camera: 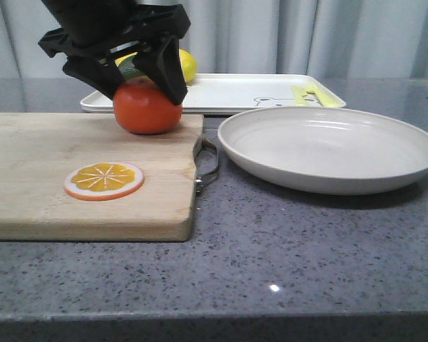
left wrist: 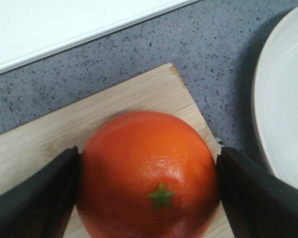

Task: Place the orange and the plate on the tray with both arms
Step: 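Lower the left gripper onto the orange and close around it, then carry the orange with the left gripper over the white plate and lower it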

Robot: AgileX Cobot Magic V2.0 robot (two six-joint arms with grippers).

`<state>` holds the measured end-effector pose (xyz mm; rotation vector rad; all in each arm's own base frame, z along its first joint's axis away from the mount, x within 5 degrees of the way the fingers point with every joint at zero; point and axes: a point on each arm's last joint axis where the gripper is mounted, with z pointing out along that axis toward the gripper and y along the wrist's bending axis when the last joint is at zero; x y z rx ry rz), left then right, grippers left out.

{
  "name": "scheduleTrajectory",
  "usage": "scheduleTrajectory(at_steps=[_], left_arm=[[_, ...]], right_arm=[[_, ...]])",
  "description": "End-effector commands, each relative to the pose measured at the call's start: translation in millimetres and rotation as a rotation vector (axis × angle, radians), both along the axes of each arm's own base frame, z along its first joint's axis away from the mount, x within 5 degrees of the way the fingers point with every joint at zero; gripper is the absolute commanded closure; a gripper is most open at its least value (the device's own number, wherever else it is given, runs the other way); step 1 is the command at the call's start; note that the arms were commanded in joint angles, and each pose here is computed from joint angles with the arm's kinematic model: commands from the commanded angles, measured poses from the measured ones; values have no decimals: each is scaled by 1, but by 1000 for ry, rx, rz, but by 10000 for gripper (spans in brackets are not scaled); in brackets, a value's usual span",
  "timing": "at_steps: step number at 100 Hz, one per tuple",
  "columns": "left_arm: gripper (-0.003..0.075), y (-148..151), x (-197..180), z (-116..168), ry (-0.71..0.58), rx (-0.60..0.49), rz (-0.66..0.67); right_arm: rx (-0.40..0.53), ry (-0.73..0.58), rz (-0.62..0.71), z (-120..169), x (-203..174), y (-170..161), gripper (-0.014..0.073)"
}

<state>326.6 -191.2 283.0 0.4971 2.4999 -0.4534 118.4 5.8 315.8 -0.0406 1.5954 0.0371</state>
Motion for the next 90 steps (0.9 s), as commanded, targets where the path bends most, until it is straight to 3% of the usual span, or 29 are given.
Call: scheduleTrajectory(at_steps=[1,46,90], left_arm=[[385,-5,-4,26,-71,-69,-2],[385,-63,-32,74,-163,-138,-184],[385,-139,-43,41,-103,-111,-339]], right_arm=[[-5,-113,2,19,1,0,662],[-6,-106,2,18,1,0,662],[-6,-98,2,17,1,0,662]])
